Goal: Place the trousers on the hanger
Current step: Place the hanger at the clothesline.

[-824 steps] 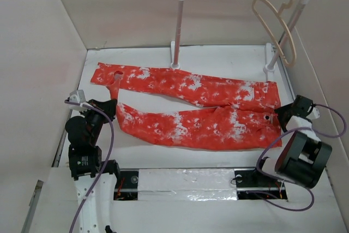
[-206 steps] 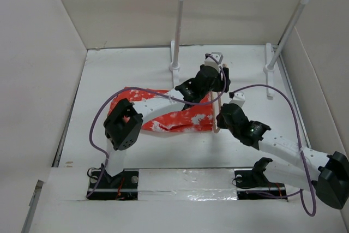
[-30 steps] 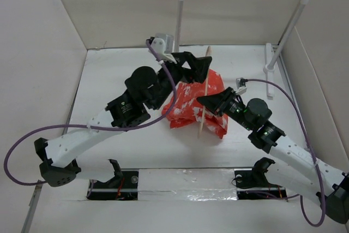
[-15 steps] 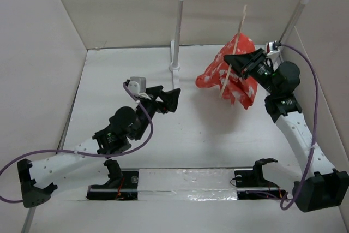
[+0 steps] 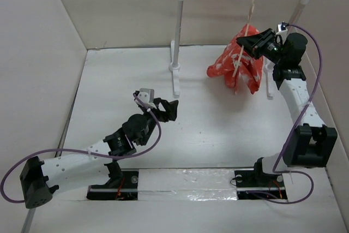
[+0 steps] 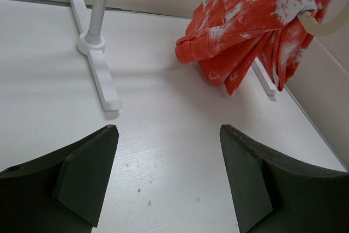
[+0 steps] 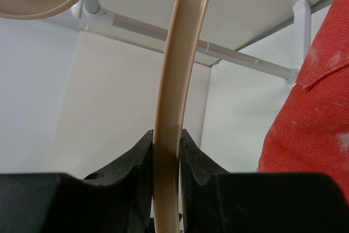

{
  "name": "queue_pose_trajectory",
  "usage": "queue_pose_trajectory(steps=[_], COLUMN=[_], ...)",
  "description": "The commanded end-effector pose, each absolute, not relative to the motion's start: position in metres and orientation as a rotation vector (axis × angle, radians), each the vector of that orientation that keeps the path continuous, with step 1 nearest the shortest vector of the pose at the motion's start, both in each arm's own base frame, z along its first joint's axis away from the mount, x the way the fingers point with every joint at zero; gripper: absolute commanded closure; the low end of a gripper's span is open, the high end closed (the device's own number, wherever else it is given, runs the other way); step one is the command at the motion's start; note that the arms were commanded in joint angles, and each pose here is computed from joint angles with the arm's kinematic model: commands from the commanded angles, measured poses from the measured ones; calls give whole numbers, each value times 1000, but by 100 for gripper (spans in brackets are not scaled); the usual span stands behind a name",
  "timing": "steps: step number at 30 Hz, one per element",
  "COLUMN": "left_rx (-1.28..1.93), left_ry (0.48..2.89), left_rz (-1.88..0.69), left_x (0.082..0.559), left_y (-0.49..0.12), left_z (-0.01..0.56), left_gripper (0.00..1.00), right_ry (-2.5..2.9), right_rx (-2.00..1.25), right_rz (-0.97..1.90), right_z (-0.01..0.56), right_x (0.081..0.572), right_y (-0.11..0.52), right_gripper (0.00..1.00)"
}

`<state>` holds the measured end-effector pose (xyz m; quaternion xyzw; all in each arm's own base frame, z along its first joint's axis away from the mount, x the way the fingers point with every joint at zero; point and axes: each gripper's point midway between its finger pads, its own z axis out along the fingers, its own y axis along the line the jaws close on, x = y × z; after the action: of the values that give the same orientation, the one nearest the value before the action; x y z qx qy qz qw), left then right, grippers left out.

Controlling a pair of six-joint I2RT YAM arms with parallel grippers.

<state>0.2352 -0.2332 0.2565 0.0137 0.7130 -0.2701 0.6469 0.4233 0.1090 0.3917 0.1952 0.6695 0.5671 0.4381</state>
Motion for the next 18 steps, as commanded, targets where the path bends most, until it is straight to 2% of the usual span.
queue_pose_trajectory(steps=[1,9,18], left_rx=[-11,38,24], left_ry=[1562,1602,1601], left_rz=[-690,-711,-695], left_x=[235,234,235], left_y=[-233,-248,-245], left_z=[270,262,259], left_gripper=[27,28,28], right_ry=[1449,1457,1480], right_rx=[85,69,132], right_rz=[1340,1317,1338], right_z=[486,479,481], right_x=[392,402,438], right_y=[112,97,72], right_gripper=[100,100,100])
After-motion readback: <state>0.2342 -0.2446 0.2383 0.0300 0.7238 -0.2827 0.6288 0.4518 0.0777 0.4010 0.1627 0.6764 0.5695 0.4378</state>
